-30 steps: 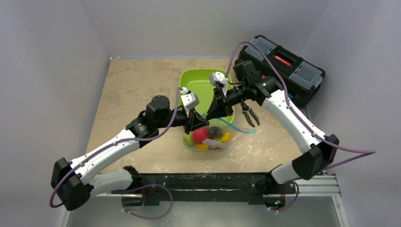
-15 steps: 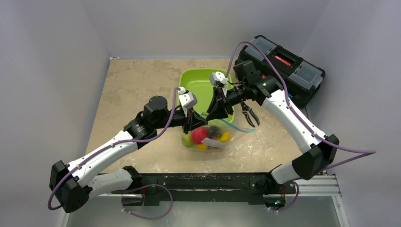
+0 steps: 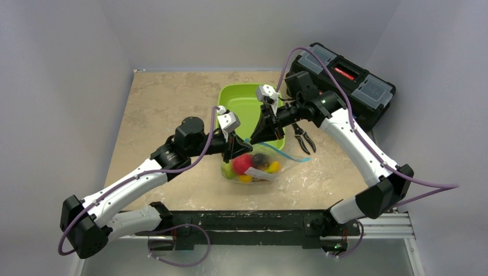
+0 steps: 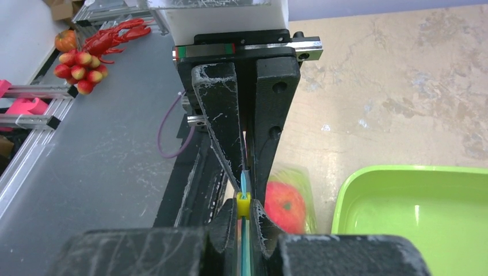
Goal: Open the zip-top bag and remove the fake food
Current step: Unzip the zipper food storage bag at the center of the board.
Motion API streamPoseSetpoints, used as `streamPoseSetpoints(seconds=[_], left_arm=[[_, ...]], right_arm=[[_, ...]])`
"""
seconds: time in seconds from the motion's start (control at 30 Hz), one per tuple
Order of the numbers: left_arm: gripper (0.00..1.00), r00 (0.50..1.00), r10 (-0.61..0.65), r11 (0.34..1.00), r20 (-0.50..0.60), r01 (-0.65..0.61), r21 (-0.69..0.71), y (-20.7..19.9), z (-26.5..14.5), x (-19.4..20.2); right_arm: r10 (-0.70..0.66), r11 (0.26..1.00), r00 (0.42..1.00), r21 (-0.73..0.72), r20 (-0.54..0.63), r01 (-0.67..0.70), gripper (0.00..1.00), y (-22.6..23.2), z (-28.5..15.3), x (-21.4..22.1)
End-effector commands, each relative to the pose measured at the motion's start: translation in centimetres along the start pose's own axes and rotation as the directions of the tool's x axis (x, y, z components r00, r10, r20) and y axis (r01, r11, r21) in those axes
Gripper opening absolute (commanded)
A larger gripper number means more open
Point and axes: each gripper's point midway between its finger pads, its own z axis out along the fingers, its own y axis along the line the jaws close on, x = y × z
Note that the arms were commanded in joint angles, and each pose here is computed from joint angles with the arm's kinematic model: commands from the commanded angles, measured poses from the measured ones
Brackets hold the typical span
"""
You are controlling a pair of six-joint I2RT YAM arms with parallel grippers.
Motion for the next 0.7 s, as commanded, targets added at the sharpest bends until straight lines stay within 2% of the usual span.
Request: streamPoseSetpoints(seconds=[0.0, 0.27, 0.6, 0.63, 0.67], left_arm=[[0.00, 0.997, 0.033, 0.999, 0.074, -0.032, -0.019, -0.1, -0.6, -2.1], [0.00, 0.987, 0.043, 0.995, 0.154, -0.028, -0.099, 0.8, -2.2, -2.3], [0.00, 0.984, 0.028, 0.997, 0.175, -0.015, -0.076, 0.2, -2.5, -2.5], [0.05, 0.985, 0.025, 0.998, 0.168, -0.015, -0.061, 0.1, -2.5, -2.5], [0.15, 0.986, 0.024, 0.999, 0.163, -0.017, -0.042, -0.2, -2.6, -2.5]], right_arm=[[-0.019, 1.000, 1.000, 0.020, 0.006, 0.019, 0.00, 0.3, -0.4, -0.6], [-0.008, 0.999, 1.000, 0.042, 0.007, 0.007, 0.00, 0.0, -0.6, 0.1], [0.008, 0.998, 1.000, 0.062, -0.011, -0.008, 0.00, -0.1, -0.7, 0.8], [0.004, 0.998, 1.000, 0.061, -0.012, -0.003, 0.00, 0.0, -0.7, 0.7], [0.002, 0.998, 1.000, 0.056, -0.010, -0.002, 0.00, 0.1, -0.7, 0.7]])
